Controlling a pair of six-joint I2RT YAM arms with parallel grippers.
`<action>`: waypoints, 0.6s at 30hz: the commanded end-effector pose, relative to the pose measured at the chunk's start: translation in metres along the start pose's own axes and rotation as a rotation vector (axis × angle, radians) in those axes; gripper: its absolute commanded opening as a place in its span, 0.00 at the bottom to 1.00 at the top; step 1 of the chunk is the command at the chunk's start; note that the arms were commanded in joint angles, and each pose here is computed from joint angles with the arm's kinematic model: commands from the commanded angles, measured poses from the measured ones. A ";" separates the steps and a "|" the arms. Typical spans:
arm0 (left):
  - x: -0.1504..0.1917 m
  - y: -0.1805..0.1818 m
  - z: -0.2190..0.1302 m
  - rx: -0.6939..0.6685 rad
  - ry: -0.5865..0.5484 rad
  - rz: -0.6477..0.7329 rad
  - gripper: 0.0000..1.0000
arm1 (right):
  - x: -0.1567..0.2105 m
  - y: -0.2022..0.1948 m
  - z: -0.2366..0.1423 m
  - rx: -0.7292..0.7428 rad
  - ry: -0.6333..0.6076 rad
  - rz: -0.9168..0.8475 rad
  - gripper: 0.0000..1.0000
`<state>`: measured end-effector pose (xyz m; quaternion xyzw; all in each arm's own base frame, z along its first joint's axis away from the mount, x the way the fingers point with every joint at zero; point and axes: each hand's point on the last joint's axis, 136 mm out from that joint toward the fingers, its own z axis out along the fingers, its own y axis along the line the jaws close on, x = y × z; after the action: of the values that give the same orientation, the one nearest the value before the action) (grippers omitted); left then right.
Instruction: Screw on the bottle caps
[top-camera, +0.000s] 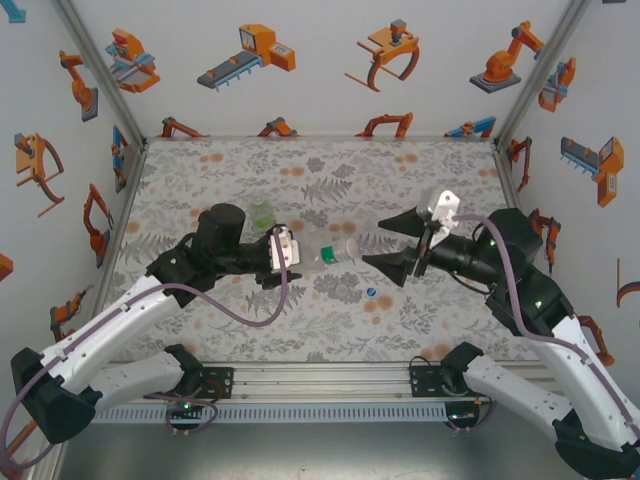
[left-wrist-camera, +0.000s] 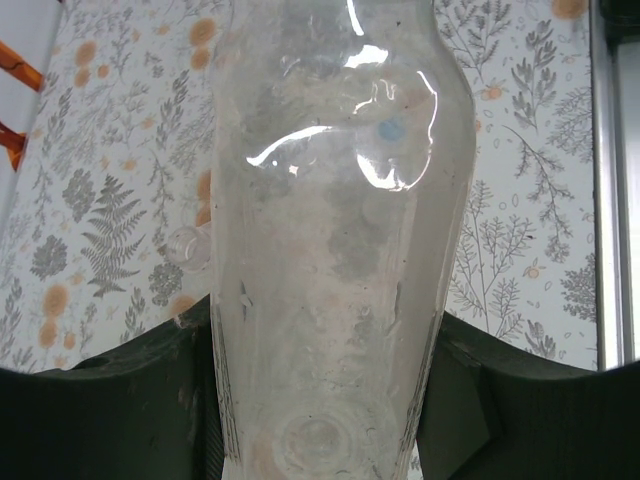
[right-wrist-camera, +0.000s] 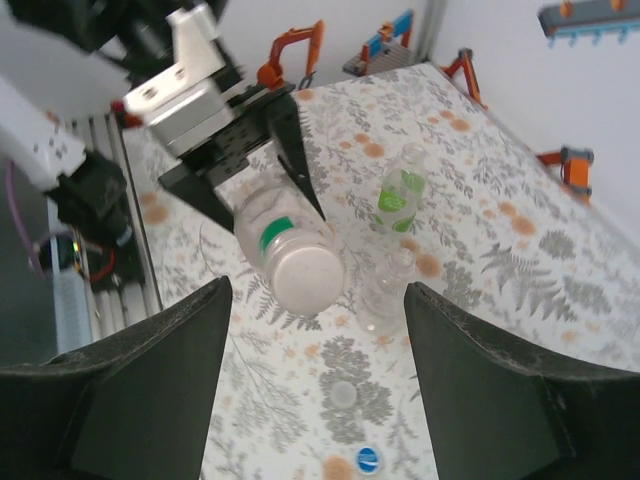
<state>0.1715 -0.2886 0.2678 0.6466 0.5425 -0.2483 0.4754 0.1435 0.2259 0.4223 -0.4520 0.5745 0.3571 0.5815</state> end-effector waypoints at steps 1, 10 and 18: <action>-0.019 -0.008 -0.004 0.064 -0.058 0.031 0.00 | 0.000 0.030 -0.003 -0.173 -0.001 -0.221 0.64; -0.020 -0.015 -0.004 0.105 -0.066 0.026 0.00 | 0.012 0.041 0.009 -0.304 0.015 -0.263 0.62; -0.016 -0.008 0.000 0.082 -0.037 -0.001 0.00 | 0.029 0.032 0.028 -0.308 0.037 -0.226 0.58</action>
<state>0.1615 -0.2942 0.2676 0.6596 0.5320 -0.2786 0.4520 0.1279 0.2554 0.3854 -0.5966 0.4927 0.3595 0.5216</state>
